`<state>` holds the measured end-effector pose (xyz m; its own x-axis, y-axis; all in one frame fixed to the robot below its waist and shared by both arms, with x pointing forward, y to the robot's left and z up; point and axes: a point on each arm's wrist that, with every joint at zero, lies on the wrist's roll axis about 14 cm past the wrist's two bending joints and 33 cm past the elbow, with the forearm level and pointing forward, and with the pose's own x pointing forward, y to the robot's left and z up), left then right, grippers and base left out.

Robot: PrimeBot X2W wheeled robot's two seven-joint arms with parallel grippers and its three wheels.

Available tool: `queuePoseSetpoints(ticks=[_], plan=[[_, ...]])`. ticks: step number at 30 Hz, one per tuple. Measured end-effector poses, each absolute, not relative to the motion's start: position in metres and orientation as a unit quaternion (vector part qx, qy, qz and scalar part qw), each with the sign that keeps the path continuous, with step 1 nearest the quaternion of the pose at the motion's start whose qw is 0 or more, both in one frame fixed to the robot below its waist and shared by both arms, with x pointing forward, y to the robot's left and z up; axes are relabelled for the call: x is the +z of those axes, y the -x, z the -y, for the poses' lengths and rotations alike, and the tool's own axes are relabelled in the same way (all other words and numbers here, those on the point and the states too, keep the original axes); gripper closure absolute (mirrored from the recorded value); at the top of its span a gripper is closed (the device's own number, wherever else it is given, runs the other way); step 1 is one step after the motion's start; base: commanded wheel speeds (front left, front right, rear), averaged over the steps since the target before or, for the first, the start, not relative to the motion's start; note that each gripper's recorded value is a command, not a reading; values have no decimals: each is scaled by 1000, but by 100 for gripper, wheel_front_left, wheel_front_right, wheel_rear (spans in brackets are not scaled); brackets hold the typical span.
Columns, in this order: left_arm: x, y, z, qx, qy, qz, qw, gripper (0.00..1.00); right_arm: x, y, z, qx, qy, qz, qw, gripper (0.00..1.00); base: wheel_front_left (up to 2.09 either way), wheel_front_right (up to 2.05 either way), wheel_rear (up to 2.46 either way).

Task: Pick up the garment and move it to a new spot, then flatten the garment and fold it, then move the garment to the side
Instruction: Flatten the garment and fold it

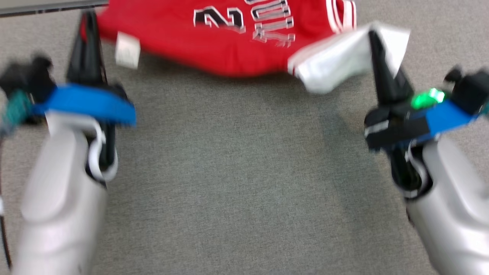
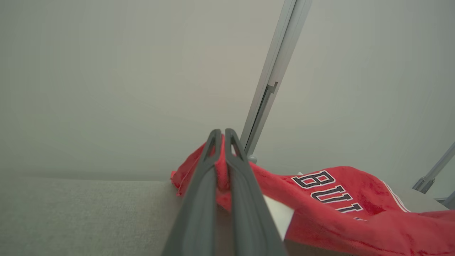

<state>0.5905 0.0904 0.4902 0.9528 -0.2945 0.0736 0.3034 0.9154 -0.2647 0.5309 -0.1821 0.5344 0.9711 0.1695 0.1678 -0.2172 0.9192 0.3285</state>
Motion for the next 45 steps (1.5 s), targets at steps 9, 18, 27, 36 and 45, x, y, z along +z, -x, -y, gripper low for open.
queuePoseSetpoints(ticks=[9, 18, 27, 36, 45], plan=[[449, -483, -121, -79, 185, -39, 979, 100, 467, -445, 176, 67, -232, -26, 970, 100, 0, 0, 0], [430, -397, -141, -35, 195, -84, 977, 100, 437, -368, 175, 29, -273, -78, 958, 100, 0, 0, 0], [422, -345, -147, -18, 196, -104, 975, 100, 421, -295, 159, 15, -303, -135, 943, 100, 0, 0, 0], [412, -319, -147, -8, 188, -125, 974, 100, 427, -270, 163, 0, -300, -151, 942, 100, 0, 0, 0], [409, -326, -138, -32, 172, -131, 976, 100, 439, -292, 154, 20, -303, -142, 942, 100, 0, 0, 0]])
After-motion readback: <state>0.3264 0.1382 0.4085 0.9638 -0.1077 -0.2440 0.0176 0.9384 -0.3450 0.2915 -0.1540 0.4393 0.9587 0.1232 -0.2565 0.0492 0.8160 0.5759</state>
